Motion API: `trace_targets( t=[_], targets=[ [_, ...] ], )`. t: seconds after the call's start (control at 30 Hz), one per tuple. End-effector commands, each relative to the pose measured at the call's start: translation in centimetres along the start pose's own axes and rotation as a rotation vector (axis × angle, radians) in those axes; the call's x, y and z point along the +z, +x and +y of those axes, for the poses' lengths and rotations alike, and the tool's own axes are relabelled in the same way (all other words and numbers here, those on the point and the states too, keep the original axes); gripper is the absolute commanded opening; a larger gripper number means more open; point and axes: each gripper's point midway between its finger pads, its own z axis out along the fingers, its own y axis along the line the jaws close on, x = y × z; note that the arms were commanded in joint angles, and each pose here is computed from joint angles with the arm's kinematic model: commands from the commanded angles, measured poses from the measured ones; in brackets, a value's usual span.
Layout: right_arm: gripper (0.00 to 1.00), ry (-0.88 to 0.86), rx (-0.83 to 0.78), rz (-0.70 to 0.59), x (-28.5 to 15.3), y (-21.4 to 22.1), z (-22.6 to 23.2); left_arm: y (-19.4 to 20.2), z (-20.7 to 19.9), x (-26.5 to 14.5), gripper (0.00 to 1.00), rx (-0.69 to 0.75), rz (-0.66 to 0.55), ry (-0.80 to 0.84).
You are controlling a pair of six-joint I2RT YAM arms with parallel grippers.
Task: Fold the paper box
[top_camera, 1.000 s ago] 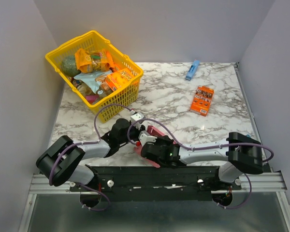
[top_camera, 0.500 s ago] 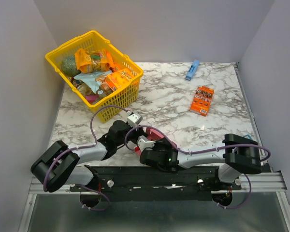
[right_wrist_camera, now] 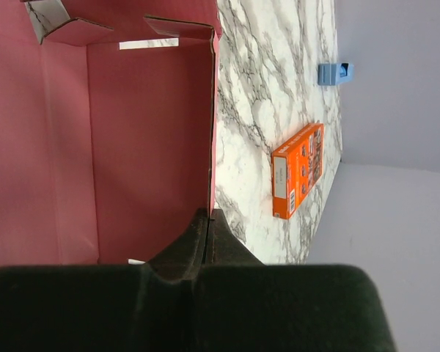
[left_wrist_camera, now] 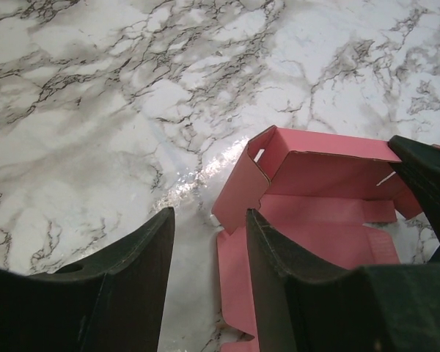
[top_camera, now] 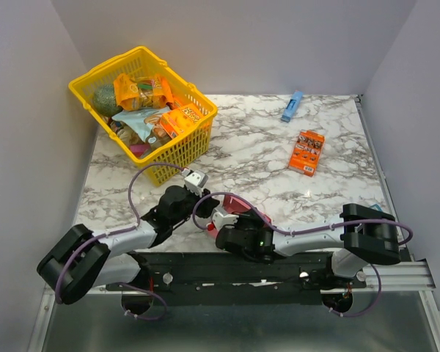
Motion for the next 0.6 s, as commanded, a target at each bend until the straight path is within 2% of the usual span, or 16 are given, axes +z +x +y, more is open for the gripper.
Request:
trace_targets(
  t=[0.0, 0.27, 0.57],
  targets=[
    [0.01, -0.026, -0.009, -0.007, -0.1, 0.3, 0.8, 0.1, -0.2, 1.8, 0.51, 0.043, 0.039, 0.032],
    [0.01, -0.036, 0.006, -0.015, -0.2, 0.1, 0.8, -1.3, -1.5, 3.1, 0.47, 0.091, -0.011, 0.11],
    [0.01, -0.04, 0.013, -0.014, -0.1, 0.2, 0.9, -0.8, -2.1, 4.4, 0.44, 0.086, 0.007, 0.158]
  ],
)
